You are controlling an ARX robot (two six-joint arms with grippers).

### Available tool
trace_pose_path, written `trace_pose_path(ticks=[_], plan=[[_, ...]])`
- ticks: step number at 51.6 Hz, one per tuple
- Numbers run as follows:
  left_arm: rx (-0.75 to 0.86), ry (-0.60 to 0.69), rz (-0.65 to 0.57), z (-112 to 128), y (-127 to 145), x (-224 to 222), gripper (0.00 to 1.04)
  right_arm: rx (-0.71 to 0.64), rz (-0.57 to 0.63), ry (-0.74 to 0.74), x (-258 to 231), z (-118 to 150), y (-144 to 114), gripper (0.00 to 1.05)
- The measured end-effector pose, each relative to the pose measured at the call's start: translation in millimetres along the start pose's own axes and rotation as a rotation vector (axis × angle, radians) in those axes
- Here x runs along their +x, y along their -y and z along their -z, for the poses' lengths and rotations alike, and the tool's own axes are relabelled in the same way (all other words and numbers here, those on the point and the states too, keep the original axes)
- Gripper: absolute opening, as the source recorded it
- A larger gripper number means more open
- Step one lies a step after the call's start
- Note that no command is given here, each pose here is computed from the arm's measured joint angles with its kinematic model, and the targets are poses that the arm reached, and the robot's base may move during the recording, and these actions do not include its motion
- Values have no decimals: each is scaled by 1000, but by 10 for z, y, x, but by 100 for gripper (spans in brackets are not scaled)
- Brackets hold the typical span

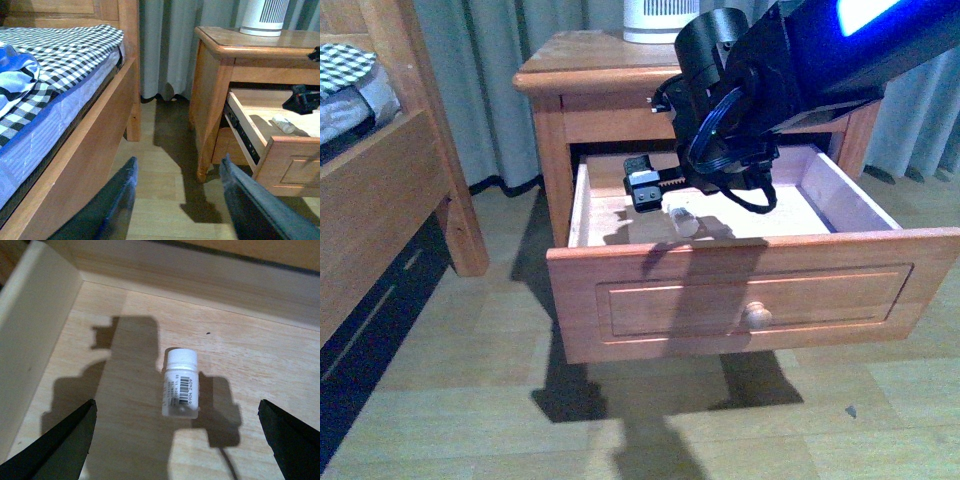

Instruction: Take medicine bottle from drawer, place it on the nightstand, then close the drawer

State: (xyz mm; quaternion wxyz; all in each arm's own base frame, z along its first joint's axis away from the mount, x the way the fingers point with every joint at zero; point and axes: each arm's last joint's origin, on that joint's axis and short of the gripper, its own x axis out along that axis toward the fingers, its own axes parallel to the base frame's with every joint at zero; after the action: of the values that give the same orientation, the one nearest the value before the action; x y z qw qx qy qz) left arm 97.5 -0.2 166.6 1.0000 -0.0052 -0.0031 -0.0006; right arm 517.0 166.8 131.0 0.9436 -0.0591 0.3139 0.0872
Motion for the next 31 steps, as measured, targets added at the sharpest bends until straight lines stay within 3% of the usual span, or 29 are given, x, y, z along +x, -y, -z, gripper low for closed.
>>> trace_pose_path(ticks=[9, 21, 31], plan=[[1, 0, 0, 0, 0, 0, 99, 4, 12, -1, 213, -1, -26, 98], [2, 0, 0, 0, 0, 0, 98, -9, 9, -9, 395, -13, -76, 98], [2, 0, 0, 0, 0, 0, 98, -11, 8, -48, 635, 193, -110, 98]])
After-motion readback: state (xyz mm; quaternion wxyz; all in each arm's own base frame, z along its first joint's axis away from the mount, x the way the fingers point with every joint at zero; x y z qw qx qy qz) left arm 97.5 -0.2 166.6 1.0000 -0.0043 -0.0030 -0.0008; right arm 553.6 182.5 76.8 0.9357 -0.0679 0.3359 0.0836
